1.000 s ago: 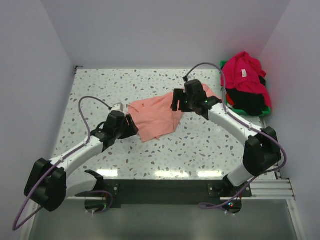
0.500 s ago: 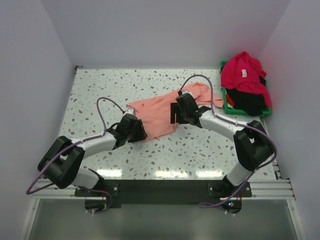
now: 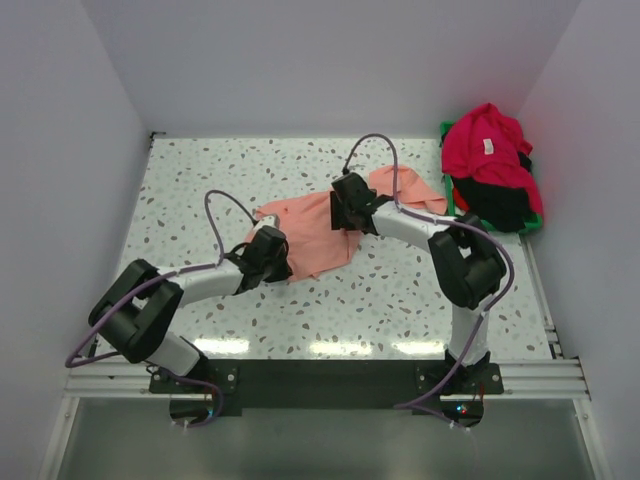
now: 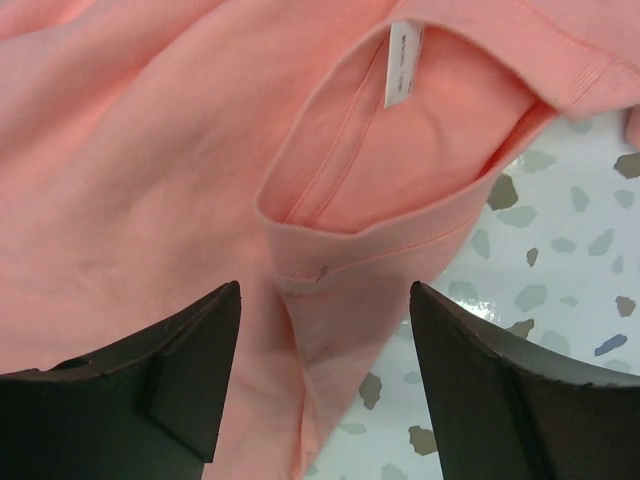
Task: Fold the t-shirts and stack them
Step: Flatten the tshirt out
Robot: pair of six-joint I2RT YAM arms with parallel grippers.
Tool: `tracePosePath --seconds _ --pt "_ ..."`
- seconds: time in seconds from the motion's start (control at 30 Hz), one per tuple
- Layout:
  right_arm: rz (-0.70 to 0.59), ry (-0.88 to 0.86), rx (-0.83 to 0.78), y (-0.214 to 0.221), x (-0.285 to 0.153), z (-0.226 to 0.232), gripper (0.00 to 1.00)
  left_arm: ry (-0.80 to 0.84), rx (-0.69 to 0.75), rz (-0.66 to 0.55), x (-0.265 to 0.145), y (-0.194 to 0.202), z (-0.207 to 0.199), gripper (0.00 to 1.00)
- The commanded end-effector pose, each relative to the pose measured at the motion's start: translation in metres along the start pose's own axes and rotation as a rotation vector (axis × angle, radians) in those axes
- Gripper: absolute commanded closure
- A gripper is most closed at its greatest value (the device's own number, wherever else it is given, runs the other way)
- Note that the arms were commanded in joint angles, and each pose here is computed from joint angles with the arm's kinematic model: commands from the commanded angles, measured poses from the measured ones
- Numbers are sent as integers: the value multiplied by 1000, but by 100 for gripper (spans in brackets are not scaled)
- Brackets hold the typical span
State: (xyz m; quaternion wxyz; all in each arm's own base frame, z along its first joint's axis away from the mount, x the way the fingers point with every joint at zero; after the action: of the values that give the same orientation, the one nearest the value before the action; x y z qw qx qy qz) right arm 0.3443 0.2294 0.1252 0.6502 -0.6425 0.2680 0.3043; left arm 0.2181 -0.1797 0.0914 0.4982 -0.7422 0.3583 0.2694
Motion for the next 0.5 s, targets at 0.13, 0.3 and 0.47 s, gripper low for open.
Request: tracePosePath --seconds 0.13,0.3,0.47 --pt "-91 80 17 -30 4 -10 63 8 12 -96 -30 -27 -13 100" --pt "-89 49 7 -32 -3 -10 94 25 16 -158 -55 -42 -18 100" --pt "-94 -30 21 -38 -20 -6 62 44 19 -190 -68 -49 -21 100"
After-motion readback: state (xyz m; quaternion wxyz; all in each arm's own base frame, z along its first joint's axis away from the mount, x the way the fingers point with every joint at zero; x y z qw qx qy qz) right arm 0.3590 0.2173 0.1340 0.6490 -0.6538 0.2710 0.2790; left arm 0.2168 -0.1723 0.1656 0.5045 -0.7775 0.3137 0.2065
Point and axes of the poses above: each gripper's point midway between its finger pads, its own x axis out along the fingers, its own z axis along the line the jaws close on, y = z × x, the point moved 10 cm from there along -x, back along the fingers, and after that the axes turned 1 degree about x, right-handed, at the moved point
